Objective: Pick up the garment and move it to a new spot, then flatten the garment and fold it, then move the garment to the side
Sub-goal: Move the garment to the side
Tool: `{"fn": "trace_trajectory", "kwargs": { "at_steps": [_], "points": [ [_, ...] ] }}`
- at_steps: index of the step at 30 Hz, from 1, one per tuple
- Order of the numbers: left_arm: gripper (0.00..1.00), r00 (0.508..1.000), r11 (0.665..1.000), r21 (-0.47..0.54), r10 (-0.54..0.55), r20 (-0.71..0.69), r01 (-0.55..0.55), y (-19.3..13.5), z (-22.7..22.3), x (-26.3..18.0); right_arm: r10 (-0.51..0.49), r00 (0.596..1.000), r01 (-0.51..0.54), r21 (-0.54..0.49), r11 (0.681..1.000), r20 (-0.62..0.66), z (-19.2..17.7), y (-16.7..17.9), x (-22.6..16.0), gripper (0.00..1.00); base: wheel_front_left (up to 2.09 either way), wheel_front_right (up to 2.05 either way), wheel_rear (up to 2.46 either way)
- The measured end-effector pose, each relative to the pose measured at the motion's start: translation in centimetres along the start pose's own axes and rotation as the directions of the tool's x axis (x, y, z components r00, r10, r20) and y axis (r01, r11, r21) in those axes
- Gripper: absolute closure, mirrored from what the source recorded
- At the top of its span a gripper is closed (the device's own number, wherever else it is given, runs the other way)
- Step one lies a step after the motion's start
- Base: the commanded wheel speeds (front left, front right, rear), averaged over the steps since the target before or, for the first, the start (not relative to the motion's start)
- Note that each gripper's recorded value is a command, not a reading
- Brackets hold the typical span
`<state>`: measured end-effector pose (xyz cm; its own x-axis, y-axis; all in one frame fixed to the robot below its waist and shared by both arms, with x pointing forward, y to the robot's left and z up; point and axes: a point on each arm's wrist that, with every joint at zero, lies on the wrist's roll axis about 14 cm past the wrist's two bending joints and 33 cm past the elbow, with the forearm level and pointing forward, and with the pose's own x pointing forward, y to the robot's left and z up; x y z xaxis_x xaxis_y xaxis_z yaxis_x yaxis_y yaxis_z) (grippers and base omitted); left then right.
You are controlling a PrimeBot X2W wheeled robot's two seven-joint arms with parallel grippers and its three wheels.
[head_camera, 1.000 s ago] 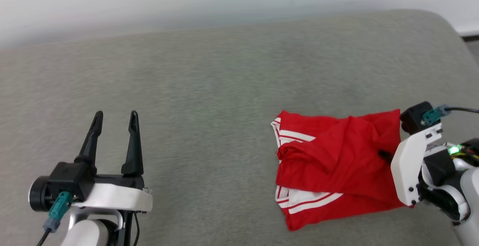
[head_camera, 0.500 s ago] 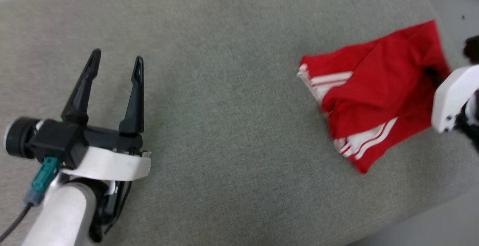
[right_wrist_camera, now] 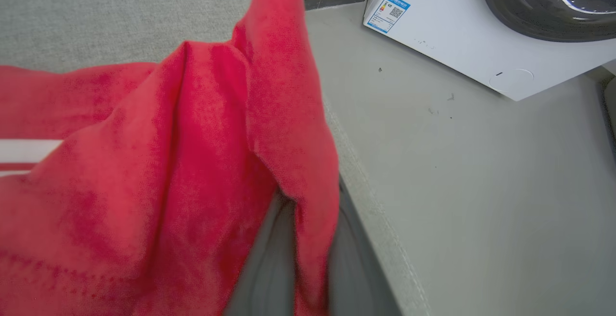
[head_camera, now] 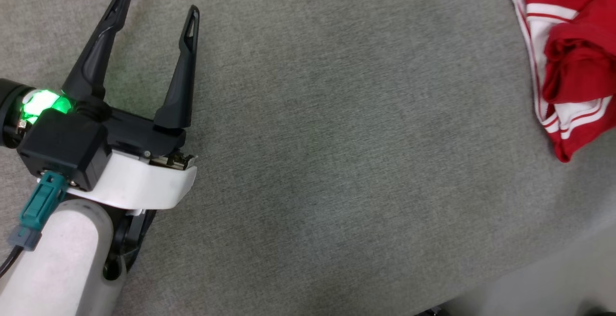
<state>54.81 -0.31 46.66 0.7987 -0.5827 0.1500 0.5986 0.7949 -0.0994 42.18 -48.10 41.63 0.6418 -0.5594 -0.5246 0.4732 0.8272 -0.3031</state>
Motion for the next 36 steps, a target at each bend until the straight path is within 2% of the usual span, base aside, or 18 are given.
{"fn": "trace_trajectory", "kwargs": {
  "at_steps": [2,3,4,5,10,15,21,26,27,28,36],
  "points": [
    [0.00,1.000,1.000,-0.007,-0.003,-0.012,0.003,0.2,-0.9,0.0,0.002,1.000,-0.002,0.001,1.000,-0.008,-1.1,0.8,0.7,1.00,0.00,0.00,0.00],
    [0.00,1.000,1.000,-0.007,-0.003,-0.016,0.003,0.3,-1.1,0.0,0.002,1.000,-0.002,0.007,1.000,0.001,-1.4,1.2,1.0,0.80,0.00,0.00,0.00],
    [0.00,1.000,1.000,-0.008,-0.001,-0.020,0.001,0.4,-1.3,0.0,0.001,1.000,-0.001,0.009,1.000,0.017,-1.4,1.4,1.2,0.04,0.00,0.00,0.00],
    [0.00,1.000,1.000,-0.007,0.001,-0.024,-0.001,0.4,-1.5,-0.1,0.001,1.000,0.000,-0.006,1.000,0.030,-1.3,1.5,1.4,0.00,0.00,0.00,0.00],
    [0.00,1.000,1.000,0.000,0.015,-0.019,-0.015,0.7,-1.0,-0.2,-0.013,0.989,0.020,-0.047,0.999,0.150,0.9,1.1,1.2,0.00,0.00,0.00,0.00],
    [0.00,0.999,0.999,-0.008,0.041,-0.002,-0.041,0.5,0.1,-0.9,0.006,0.957,0.018,-0.080,0.997,0.289,4.4,1.0,-0.2,0.00,0.00,0.00,0.00],
    [0.00,0.994,0.994,-0.018,0.106,0.008,-0.106,0.5,1.9,-2.7,0.088,0.910,-0.049,-0.105,0.993,0.406,6.2,2.7,-3.6,0.00,0.00,0.00,0.00],
    [0.00,0.983,0.983,-0.013,0.183,0.011,-0.183,1.0,3.5,-5.0,0.169,0.862,-0.153,-0.073,0.986,0.478,6.5,5.7,-7.4,0.00,0.00,0.00,0.00],
    [0.00,0.979,0.979,-0.013,0.202,0.009,-0.202,1.2,3.8,-5.6,0.190,0.852,-0.177,-0.073,0.981,0.488,6.4,6.5,-8.2,0.00,0.00,0.00,0.00],
    [0.00,0.968,0.968,-0.006,0.251,0.005,-0.251,1.7,4.5,-7.4,0.246,0.824,-0.251,-0.060,0.966,0.511,6.2,8.7,-10.4,0.00,0.00,0.00,0.00],
    [0.00,0.913,0.913,0.034,0.408,-0.008,-0.407,4.3,6.1,-13.1,0.416,0.712,-0.473,-0.051,0.879,0.565,6.4,15.6,-15.8,0.00,0.00,0.00,0.00]
  ]
}}
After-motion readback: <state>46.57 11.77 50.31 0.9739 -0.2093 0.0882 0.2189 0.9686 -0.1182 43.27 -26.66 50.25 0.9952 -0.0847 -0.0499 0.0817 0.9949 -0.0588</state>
